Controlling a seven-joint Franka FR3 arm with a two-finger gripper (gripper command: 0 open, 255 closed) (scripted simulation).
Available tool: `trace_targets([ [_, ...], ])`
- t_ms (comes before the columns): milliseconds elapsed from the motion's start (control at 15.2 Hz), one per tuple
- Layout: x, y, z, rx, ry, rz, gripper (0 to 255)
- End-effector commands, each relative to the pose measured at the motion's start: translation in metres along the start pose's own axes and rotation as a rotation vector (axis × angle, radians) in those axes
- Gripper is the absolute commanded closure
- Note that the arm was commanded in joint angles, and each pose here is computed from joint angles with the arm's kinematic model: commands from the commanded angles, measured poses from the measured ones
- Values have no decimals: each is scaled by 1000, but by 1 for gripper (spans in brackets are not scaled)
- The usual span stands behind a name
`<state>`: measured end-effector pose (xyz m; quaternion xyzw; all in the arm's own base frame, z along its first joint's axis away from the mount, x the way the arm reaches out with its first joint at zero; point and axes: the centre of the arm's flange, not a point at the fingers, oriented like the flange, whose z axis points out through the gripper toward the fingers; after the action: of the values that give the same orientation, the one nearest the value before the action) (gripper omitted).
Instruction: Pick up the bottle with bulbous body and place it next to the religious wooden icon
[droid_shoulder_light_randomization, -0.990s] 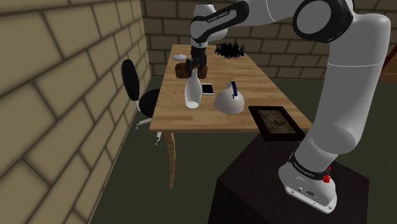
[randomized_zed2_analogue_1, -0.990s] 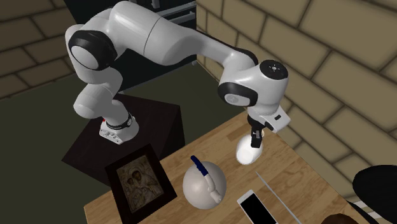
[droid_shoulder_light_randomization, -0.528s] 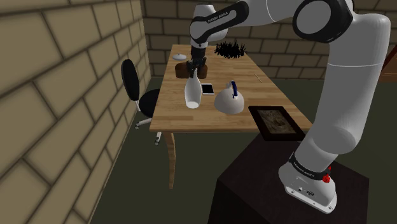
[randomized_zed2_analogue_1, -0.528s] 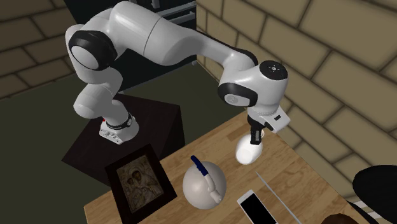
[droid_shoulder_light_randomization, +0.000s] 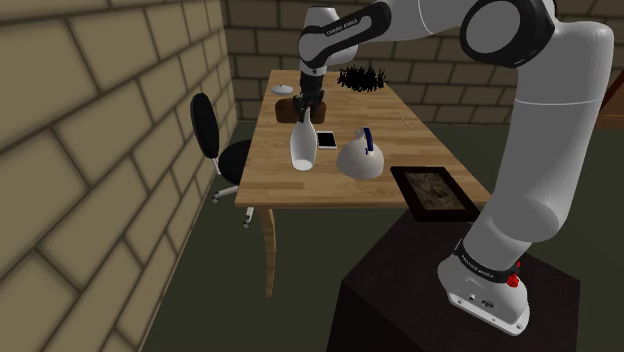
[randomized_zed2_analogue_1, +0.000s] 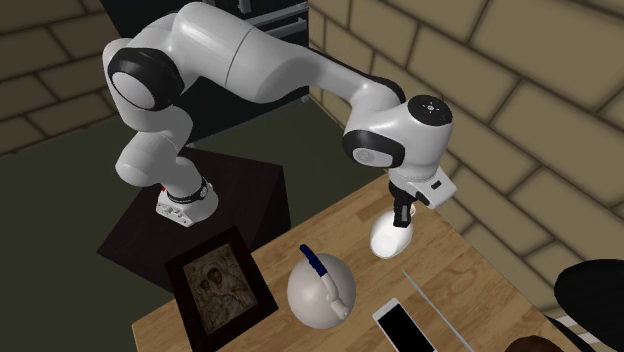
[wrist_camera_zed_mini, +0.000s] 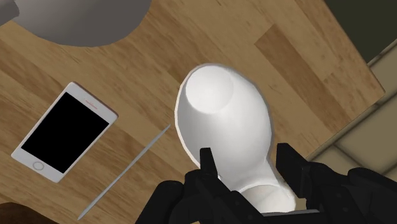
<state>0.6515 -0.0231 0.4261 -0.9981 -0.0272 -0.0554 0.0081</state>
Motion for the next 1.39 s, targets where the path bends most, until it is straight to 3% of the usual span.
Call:
trace_targets([
  [0,1,0,-5,0,0,0,255],
  [1122,10,-1,-93,0,0,0,255],
  [1320,-17,3,-121,0,0,0,255],
])
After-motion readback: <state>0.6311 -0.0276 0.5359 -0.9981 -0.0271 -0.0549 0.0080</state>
